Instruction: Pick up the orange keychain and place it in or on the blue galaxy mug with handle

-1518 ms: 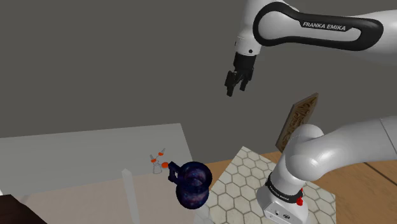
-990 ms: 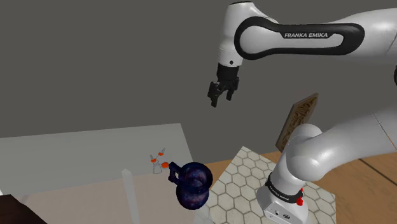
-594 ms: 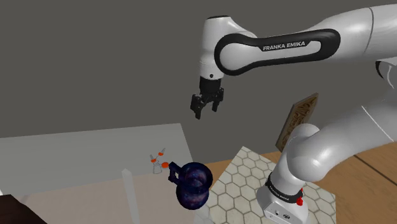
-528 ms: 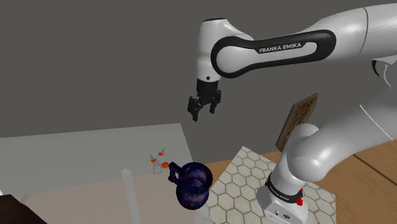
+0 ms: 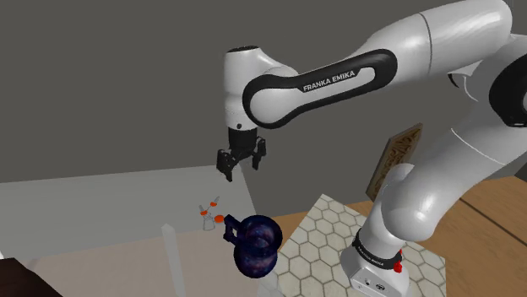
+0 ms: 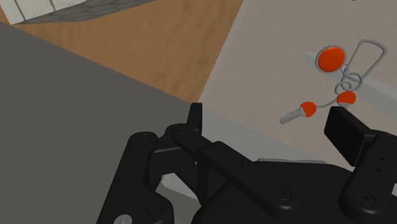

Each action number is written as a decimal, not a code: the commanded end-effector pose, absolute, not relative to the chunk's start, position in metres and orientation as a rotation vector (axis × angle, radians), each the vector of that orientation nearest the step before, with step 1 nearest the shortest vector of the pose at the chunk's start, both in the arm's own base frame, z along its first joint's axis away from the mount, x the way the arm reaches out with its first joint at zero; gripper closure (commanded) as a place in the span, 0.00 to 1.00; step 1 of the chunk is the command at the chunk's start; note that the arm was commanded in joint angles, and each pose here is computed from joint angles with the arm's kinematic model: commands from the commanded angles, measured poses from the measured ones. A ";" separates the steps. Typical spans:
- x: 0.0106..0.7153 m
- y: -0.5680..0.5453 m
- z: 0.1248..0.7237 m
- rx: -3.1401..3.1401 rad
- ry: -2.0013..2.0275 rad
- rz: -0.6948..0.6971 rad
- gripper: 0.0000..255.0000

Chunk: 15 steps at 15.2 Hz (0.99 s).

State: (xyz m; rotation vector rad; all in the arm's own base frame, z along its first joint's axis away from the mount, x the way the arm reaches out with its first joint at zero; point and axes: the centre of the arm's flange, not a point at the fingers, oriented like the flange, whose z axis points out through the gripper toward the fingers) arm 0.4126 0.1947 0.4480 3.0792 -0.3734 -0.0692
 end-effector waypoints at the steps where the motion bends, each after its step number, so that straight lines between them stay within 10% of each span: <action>1: 0.424 0.216 0.431 3.079 -0.385 -0.079 0.00; 15: 0.466 0.300 0.348 3.072 -0.429 -0.118 0.00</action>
